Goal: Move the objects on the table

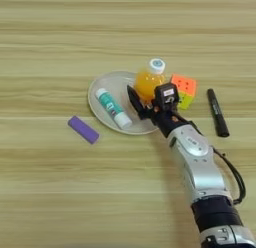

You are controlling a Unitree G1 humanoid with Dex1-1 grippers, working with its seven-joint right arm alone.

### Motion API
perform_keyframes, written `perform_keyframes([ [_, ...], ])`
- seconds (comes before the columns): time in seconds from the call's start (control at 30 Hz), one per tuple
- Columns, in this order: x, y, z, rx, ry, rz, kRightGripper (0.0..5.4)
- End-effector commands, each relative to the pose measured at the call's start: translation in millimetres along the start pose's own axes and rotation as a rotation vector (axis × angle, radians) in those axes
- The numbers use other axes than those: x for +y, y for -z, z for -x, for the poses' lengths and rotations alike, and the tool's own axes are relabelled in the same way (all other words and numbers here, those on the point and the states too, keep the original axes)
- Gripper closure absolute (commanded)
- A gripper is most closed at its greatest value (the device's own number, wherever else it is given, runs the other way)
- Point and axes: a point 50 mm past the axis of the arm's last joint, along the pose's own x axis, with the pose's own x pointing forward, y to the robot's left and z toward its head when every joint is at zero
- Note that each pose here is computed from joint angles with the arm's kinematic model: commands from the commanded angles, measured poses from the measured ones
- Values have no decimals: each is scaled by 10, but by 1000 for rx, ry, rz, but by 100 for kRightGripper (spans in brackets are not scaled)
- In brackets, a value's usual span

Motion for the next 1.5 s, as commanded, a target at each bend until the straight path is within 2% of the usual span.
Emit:
perform_keyframes([
  [0.03, -66, -300, -168, -112, 1, 49, 197],
  [0.13, -66, -290, -170, -108, -1, 54, 197],
  [0.2, -62, -281, -170, -105, -3, 58, 155],
  [0.7, -43, -266, -165, -101, -20, 79, 3],
  [1.2, -135, -336, -65, -122, 5, 121, 3],
  [1.5, -179, -303, 58, -100, 12, 139, 3],
])
